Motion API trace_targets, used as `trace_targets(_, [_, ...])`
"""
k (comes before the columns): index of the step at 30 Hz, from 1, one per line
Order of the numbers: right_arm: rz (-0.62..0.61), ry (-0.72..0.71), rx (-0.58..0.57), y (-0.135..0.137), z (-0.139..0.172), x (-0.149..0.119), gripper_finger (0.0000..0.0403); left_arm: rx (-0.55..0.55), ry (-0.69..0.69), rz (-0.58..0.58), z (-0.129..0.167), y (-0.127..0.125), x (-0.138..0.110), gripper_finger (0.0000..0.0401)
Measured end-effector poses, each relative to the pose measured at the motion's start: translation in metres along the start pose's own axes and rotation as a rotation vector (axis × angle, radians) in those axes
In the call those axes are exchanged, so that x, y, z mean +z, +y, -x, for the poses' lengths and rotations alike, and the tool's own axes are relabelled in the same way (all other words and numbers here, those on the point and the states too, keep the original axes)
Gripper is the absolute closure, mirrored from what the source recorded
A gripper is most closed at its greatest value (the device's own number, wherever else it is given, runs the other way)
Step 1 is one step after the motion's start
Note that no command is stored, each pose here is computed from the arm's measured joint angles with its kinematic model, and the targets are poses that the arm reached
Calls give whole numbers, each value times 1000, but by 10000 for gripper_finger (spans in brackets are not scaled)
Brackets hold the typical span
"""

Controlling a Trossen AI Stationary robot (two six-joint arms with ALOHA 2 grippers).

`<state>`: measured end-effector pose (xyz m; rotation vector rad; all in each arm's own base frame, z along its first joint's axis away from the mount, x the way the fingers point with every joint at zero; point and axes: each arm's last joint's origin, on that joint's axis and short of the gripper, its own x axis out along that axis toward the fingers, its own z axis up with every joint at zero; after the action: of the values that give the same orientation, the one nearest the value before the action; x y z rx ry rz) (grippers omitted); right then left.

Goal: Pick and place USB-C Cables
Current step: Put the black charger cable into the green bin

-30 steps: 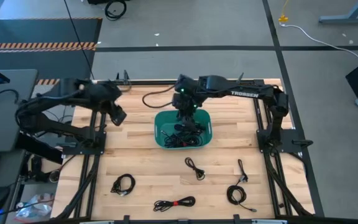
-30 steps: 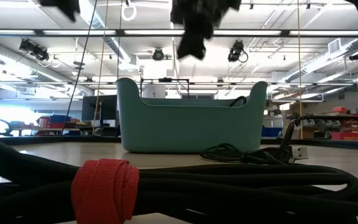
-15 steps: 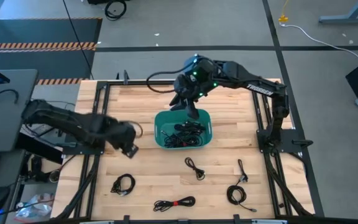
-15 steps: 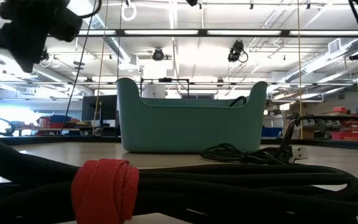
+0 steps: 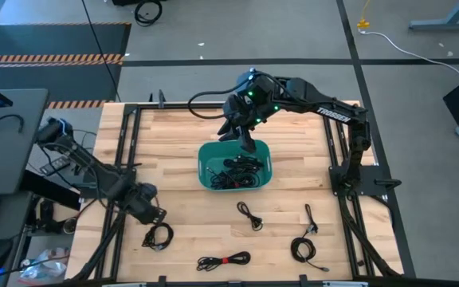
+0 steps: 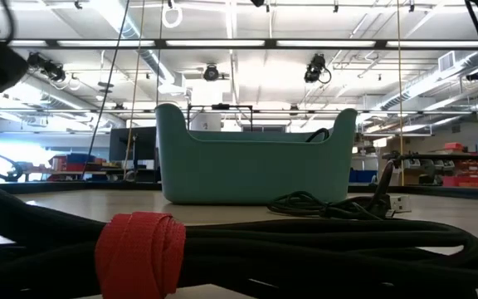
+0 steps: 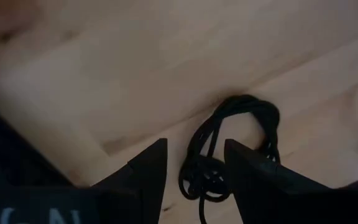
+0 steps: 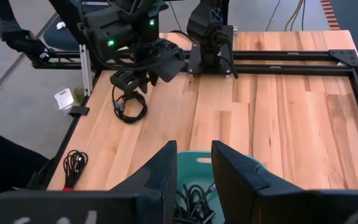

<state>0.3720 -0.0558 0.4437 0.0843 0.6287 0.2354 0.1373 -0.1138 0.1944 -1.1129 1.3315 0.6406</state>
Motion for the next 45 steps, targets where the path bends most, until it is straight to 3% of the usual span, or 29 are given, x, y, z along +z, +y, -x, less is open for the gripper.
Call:
trace_targets(6, [-1, 0, -5, 0, 0, 0, 299, -22, 49, 122, -1, -1, -12, 234])
trace_targets(12, [1, 3, -27, -1, 0, 0, 299, -128, 97, 120, -4, -14, -18, 234])
trace_targets(30, [29, 8, -16, 1, -1, -1, 299, 72, 49, 83, -55, -21, -21, 234])
trace_targets(38, [53, 12, -13, 1, -1, -1, 300, 64, 54, 63, -69, -27, -23, 235])
trace_targets(42, [54, 12, -13, 1, -1, -1, 300, 88, 60, 49, -72, -27, -23, 270])
trace_targets(45, [54, 13, -13, 1, -1, -1, 300, 109, 57, 44, -73, -25, -23, 342])
